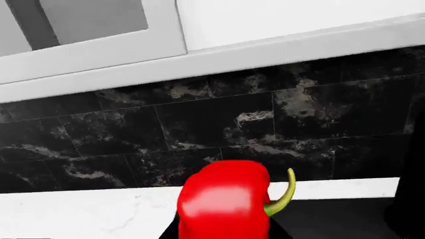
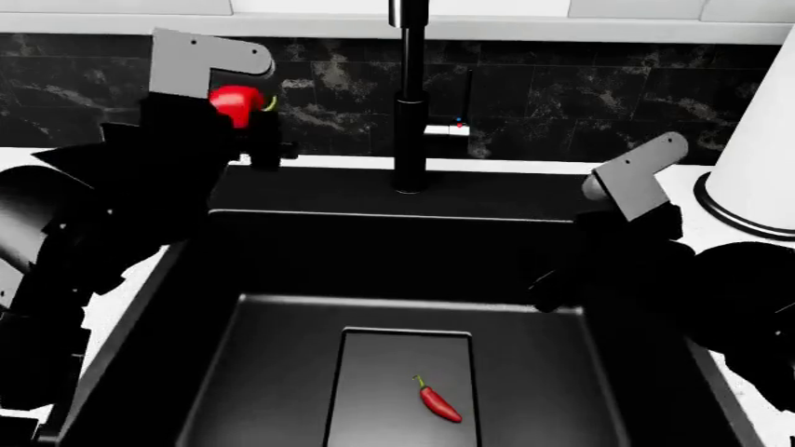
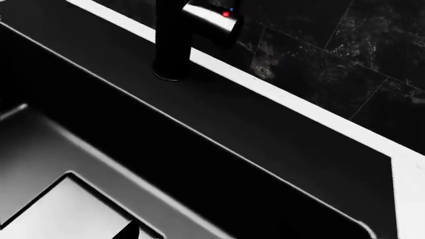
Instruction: Pick up the fruits and vegetables and place them in the sink. Turn on the sink faucet to wash them. Then turn the sink off and put them in the tray.
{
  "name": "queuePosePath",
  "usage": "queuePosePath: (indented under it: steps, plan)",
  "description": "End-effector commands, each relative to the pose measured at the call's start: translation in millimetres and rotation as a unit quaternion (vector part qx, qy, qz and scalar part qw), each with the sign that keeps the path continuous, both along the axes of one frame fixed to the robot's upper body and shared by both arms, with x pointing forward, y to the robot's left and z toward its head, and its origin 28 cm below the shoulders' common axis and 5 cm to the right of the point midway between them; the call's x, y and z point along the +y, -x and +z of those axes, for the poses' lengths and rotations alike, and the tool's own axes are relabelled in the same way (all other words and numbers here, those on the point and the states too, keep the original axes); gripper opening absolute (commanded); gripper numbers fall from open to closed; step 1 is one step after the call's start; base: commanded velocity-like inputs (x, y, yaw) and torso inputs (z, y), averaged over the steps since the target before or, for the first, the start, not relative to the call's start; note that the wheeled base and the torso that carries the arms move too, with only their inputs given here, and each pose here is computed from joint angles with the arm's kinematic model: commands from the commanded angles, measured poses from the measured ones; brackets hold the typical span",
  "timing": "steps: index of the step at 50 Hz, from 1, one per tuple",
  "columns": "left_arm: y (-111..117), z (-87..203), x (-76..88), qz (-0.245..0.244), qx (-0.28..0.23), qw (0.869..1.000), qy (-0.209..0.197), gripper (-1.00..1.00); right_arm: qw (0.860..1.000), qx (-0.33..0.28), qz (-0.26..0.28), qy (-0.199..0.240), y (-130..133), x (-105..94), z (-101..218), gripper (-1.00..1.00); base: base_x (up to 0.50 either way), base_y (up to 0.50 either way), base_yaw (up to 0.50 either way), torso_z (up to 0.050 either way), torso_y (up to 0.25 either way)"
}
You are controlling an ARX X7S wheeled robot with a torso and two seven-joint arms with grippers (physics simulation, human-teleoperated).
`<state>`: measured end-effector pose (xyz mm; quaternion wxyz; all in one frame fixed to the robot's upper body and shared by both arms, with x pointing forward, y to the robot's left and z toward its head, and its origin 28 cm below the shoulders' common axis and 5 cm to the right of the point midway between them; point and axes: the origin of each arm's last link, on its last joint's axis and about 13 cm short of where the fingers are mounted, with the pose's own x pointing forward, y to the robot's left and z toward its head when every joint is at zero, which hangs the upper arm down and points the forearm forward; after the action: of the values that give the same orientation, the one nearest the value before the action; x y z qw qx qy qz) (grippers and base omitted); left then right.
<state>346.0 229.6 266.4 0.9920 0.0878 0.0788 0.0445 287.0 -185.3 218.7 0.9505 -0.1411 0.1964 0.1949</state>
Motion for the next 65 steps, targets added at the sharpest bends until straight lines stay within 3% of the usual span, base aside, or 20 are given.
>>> queuePosePath:
  steps: [1,11,30,38,47,58,65]
  plan:
    - [18,-3,-6.6,-0.160,0.035,0.985,-0.056,-1.00,0.999,-0.027,-0.018,-0.014,4,-9.2,13,1.00,0.00,0.00,0.00,0.000,0.000]
    - [27,-19,-16.3,-0.245,0.106,0.958,-0.105,-1.00,0.998,-0.045,-0.023,-0.022,5,-10.3,23,1.00,0.00,0.00,0.00,0.000,0.001]
    - [21,-55,-42.1,-0.298,0.176,0.924,-0.162,-1.00,0.998,-0.050,-0.021,-0.030,3,-7.5,23,1.00,0.00,0.00,0.00,0.000,0.000]
    - [26,-66,-48.1,-0.333,0.198,0.902,-0.191,-1.00,0.998,-0.050,-0.021,-0.032,2,-7.2,22,1.00,0.00,0.00,0.00,0.000,0.001]
    - [32,-87,-52.1,-0.371,0.244,0.865,-0.235,-1.00,0.998,-0.046,-0.021,-0.033,0,-6.1,19,1.00,0.00,0.00,0.00,0.000,0.000]
    - [33,-96,-57.5,-0.385,0.274,0.844,-0.254,-1.00,0.998,-0.044,-0.022,-0.035,-1,-6.7,17,1.00,0.00,0.00,0.00,0.000,0.000]
    - [34,-103,-59.6,-0.388,0.281,0.837,-0.263,-1.00,0.998,-0.044,-0.022,-0.036,-2,-6.9,16,1.00,0.00,0.00,0.00,0.000,0.001]
